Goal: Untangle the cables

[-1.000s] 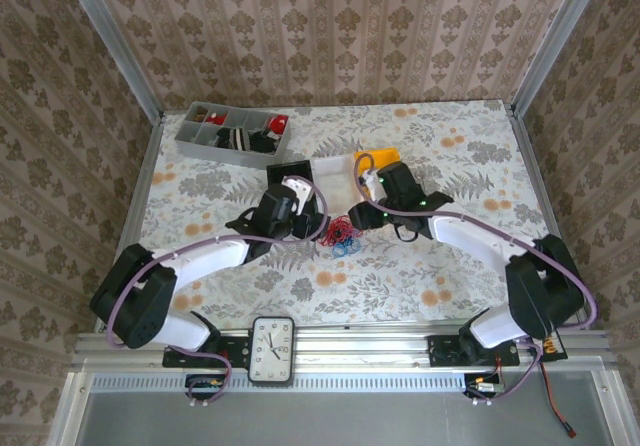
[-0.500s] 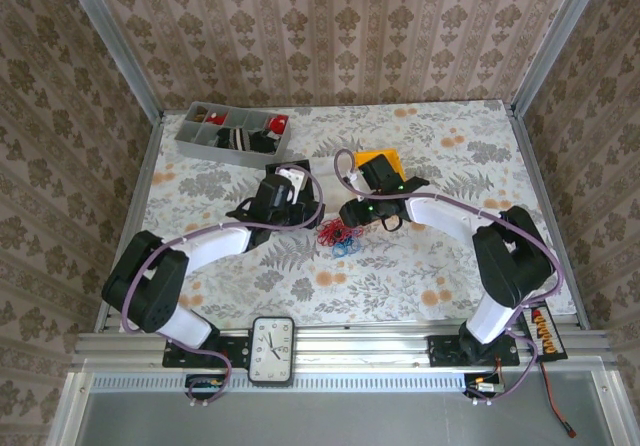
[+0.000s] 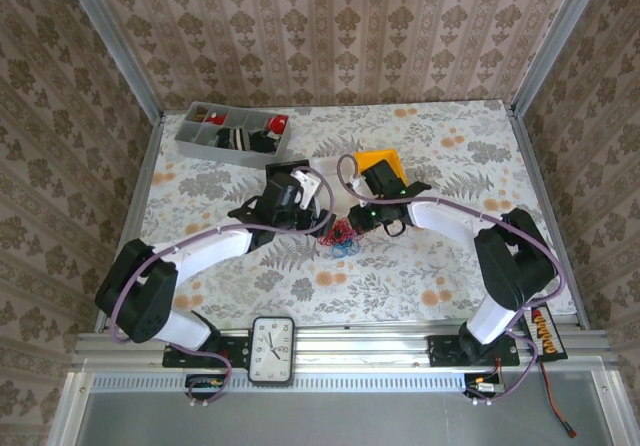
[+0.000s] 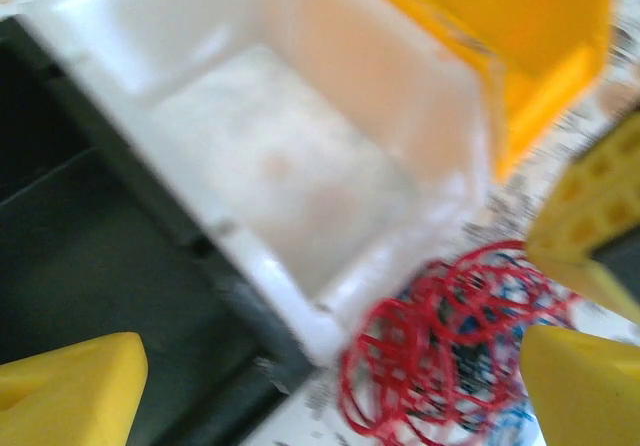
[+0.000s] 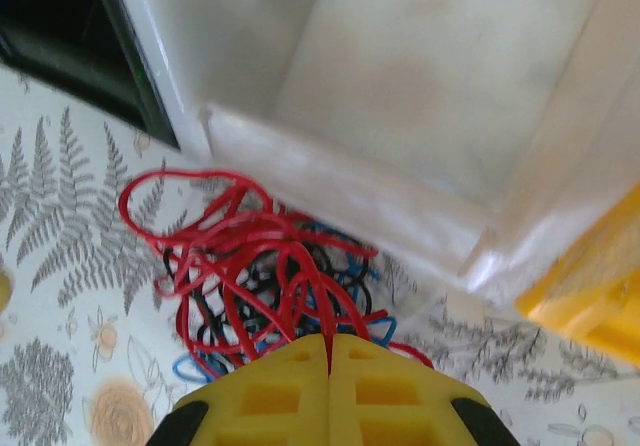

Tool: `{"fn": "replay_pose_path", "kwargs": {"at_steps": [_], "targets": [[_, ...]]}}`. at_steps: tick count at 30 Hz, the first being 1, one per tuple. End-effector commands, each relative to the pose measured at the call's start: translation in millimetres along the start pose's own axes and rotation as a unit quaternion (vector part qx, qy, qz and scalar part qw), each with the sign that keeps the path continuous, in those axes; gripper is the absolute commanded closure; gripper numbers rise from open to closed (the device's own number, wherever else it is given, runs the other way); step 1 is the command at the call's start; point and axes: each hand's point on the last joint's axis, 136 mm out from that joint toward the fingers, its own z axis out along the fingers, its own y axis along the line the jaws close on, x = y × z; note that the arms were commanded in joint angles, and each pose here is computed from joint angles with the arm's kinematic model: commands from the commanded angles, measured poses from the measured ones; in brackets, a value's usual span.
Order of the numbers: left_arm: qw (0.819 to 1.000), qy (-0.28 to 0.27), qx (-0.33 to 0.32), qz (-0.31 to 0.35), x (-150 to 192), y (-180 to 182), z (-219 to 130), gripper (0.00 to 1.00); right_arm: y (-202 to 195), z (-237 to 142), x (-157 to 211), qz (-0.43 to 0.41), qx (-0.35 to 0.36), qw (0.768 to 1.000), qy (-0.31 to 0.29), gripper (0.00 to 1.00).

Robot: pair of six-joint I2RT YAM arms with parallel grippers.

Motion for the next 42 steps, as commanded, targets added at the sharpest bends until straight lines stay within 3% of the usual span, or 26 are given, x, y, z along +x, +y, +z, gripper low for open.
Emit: {"fn": "replay_pose_path", "kwargs": {"at_steps": [1, 7, 15, 30, 32, 35, 42], "targets": [[0.997, 0.044, 0.046, 0.053, 17.8, -26.3, -5.5, 0.03, 16.6, -15.2, 0.7, 0.024, -0.043, 0.999, -0.02, 1.0], [0.994, 0.059, 0.053, 0.073, 24.8, -36.2, 16.6, 0.06, 23.3, -16.6, 17.8, 0.063, -0.074, 0.995, -0.021, 1.0], [0.991, 0.087, 0.06, 0.078, 30.8, -39.4, 44.7, 0.24, 24.5, -23.5, 35.6, 0.073, -0.077, 0.994, -0.004, 1.0], [0.983, 0.158, 0.051, 0.073, 81.4, -30.7, 58.3, 0.93, -15.0, -45.0, -12.1, 0.091, 0.064, 0.991, -0.075, 1.0], [0.983, 0.163, 0.041, 0.072, 86.9, -26.4, 55.4, 1.0, -26.2, -51.2, -22.4, 0.097, 0.101, 0.985, -0.099, 1.0], [0.981, 0.177, 0.026, 0.072, 100.0, -20.2, 50.2, 1.0, -47.3, -66.6, -37.0, 0.116, 0.17, 0.969, -0.136, 1.0], [0.98, 0.192, -0.022, 0.043, 126.1, -0.3, 35.8, 1.0, -100.9, -115.5, -44.8, 0.182, 0.344, 0.901, -0.194, 1.0]]}}
